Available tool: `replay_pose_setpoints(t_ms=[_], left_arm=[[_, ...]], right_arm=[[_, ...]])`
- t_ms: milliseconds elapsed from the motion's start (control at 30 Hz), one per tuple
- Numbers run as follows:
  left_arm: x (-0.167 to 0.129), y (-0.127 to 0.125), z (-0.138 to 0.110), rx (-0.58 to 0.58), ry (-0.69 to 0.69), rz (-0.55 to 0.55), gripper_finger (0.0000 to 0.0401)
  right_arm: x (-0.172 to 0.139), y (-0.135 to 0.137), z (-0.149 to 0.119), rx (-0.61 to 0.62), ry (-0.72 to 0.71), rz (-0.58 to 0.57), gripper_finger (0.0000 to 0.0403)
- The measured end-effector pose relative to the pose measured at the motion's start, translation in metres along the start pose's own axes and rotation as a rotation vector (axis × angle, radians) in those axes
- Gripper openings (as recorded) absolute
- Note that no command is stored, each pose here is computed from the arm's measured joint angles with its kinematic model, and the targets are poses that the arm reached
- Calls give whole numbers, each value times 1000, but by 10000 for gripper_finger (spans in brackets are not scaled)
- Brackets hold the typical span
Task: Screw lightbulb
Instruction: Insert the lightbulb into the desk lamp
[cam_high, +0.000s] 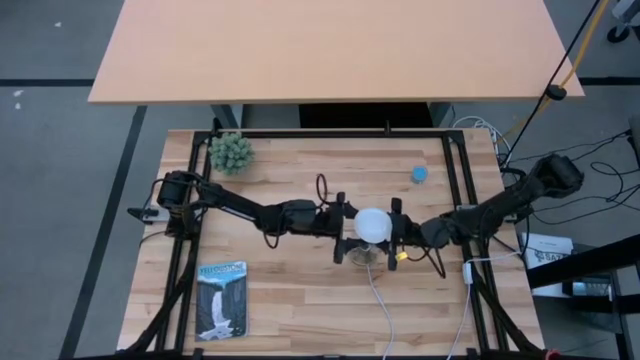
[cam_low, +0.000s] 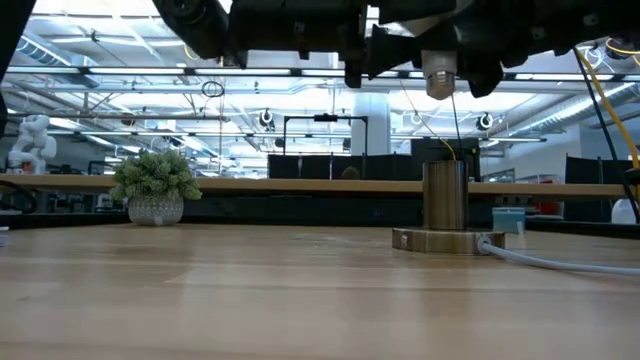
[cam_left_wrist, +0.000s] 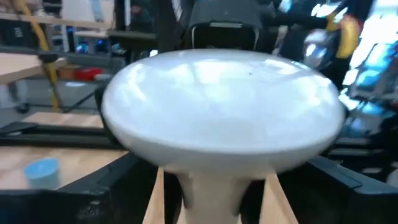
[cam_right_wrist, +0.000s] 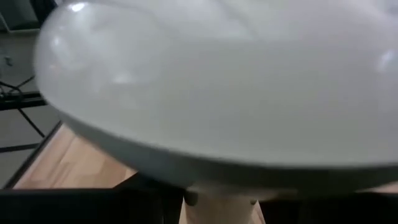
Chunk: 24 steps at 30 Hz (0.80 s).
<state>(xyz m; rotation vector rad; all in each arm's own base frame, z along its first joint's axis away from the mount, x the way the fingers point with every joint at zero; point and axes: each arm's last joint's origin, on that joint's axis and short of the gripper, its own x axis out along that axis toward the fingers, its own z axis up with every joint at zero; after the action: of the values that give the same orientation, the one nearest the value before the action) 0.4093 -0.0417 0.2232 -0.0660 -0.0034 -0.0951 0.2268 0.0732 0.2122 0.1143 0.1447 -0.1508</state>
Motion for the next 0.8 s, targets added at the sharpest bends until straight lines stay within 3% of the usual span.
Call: replay_pose_setpoints(t_ms=[400,700,800], left_arm=[[2,6,2,46,9,32,201],[2,5,2,45,6,23,190],[2,5,2,45,1,21,190]], right_arm=[[3,-8,-4,64,40,-62,203],[-9,-6,-4,59,103,-43,246],[-20,-7,-5,108,161,-32,248]])
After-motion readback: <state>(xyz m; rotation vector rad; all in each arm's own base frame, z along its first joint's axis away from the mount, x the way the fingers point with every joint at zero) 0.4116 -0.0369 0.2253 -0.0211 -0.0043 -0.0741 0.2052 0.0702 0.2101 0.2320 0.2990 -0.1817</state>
